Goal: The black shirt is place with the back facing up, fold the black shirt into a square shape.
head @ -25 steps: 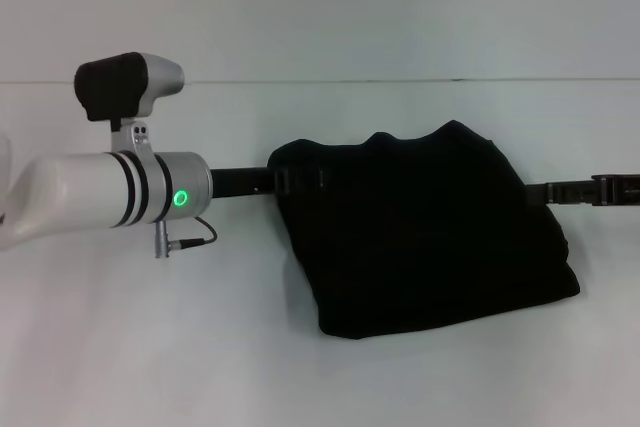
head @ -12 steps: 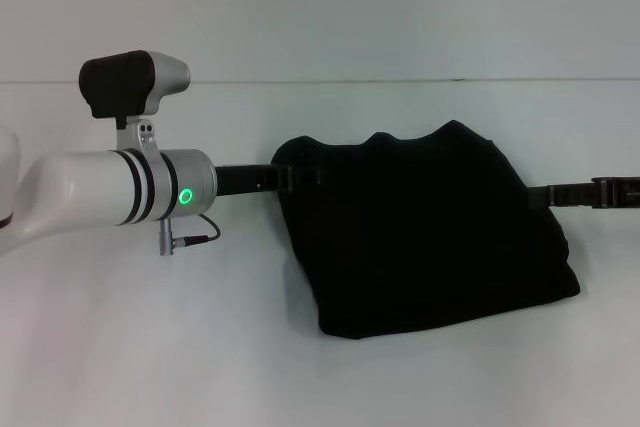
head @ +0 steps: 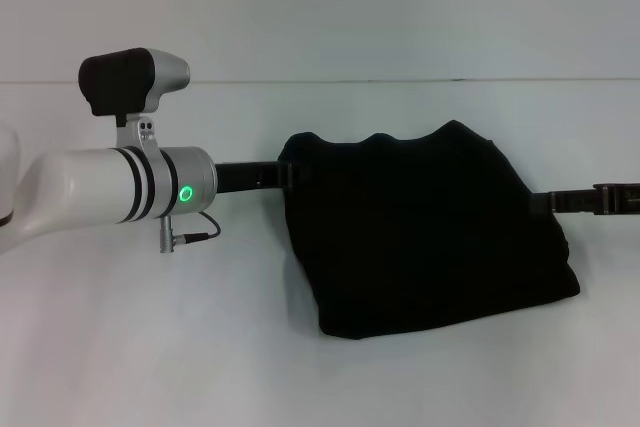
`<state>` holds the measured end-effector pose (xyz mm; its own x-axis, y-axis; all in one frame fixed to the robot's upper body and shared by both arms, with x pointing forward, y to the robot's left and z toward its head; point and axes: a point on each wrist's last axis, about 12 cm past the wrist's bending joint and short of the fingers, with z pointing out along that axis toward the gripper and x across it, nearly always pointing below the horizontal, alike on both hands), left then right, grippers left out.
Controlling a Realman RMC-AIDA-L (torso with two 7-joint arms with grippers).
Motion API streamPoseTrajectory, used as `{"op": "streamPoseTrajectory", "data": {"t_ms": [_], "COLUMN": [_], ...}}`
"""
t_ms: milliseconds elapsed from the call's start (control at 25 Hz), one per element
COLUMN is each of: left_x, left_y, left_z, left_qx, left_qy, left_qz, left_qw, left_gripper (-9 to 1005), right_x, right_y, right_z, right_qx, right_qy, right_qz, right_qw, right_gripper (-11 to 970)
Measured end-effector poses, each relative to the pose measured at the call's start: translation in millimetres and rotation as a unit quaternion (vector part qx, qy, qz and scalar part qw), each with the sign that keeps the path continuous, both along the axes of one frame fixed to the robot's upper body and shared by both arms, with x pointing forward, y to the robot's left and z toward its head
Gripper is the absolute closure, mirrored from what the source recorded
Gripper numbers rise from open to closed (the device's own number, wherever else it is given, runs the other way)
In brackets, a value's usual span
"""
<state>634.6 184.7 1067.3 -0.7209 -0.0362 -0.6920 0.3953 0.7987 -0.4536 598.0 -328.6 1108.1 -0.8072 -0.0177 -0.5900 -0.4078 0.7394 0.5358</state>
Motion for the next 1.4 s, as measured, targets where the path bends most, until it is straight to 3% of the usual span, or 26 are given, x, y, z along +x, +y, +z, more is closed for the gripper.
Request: {"op": "streamPoseTrajectory", "data": {"t_ms": [480,1400], "left_x": [5.5,8.6], "left_y": [-2.2,-2.0], "left_z": [6.7,10.1], "left_qx": [-0.001,-0.001], "left_qy": [-0.004,-0.007], "left_qz": [-0.003,-0.001], "left_qw": [1.000,1.000], "left_gripper": [994,989], "right_x": [-6.8,-17.9], "right_y": [4.6,-2.5], "right_z": [-9.3,-11.5], "right_qx": [-0.003,-0.013], "right_qy": [0.025,0.067], "right_qz": [0.021,0.044], "right_qw": [0.999,0.997], "right_gripper": [258,258]}}
